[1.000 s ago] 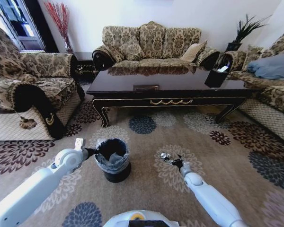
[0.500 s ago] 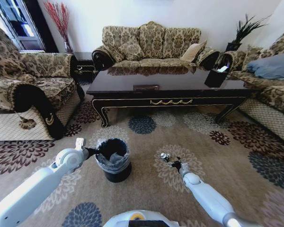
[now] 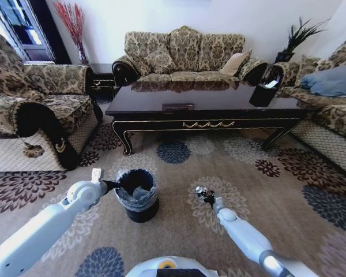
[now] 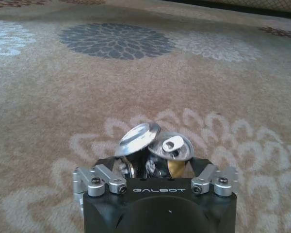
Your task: Move to the front of the table and pick up the trash from the floor, then place it into the trash bin.
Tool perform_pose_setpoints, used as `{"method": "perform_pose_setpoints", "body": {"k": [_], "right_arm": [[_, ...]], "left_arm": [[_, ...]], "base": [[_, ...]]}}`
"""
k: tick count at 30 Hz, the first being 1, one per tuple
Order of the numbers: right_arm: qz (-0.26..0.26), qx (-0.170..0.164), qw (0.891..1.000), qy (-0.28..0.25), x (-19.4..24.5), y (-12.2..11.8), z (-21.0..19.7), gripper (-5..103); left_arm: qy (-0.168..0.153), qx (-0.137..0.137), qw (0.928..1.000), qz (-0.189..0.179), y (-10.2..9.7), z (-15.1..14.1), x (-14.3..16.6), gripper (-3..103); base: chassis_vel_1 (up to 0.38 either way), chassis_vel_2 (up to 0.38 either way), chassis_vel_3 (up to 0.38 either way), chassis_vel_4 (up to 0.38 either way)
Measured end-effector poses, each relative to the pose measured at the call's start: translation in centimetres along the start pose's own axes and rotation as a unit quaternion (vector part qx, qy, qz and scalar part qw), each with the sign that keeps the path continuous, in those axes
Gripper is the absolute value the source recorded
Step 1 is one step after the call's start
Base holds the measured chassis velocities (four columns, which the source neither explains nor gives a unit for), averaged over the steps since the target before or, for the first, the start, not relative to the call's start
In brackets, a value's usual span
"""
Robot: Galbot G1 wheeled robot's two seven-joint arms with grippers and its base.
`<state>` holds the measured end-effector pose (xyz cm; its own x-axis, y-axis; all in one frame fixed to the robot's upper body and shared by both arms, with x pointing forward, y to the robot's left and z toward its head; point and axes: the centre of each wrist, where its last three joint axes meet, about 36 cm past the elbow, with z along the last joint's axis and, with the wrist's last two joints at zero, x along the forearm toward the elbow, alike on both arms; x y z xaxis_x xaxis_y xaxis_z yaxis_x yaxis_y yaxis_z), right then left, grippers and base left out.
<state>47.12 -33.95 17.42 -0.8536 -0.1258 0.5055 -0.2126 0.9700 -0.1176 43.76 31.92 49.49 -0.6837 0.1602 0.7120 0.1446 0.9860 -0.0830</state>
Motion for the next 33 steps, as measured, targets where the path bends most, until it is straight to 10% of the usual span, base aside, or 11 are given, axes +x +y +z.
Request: {"method": "perform_pose_setpoints", "body": {"k": [25,33], "right_arm": [[0.011,-0.001,1.0,0.001,0.2,-1.3,0.6,-2],[0.008,-0.011,1.0,-0.014,1.5,-1.3,0.3,20]], "left_arm": [[-0.007,-0.003,1.0,-0.002,0.1,-0.3,0.4,3],[-0.009,-0.004,0.9999,-0.001,-0.2,-0.4,0.6,3]], "base": [[0.0,0.0,0.0,0.0],[0.0,0.0,0.0,0.0]]}}
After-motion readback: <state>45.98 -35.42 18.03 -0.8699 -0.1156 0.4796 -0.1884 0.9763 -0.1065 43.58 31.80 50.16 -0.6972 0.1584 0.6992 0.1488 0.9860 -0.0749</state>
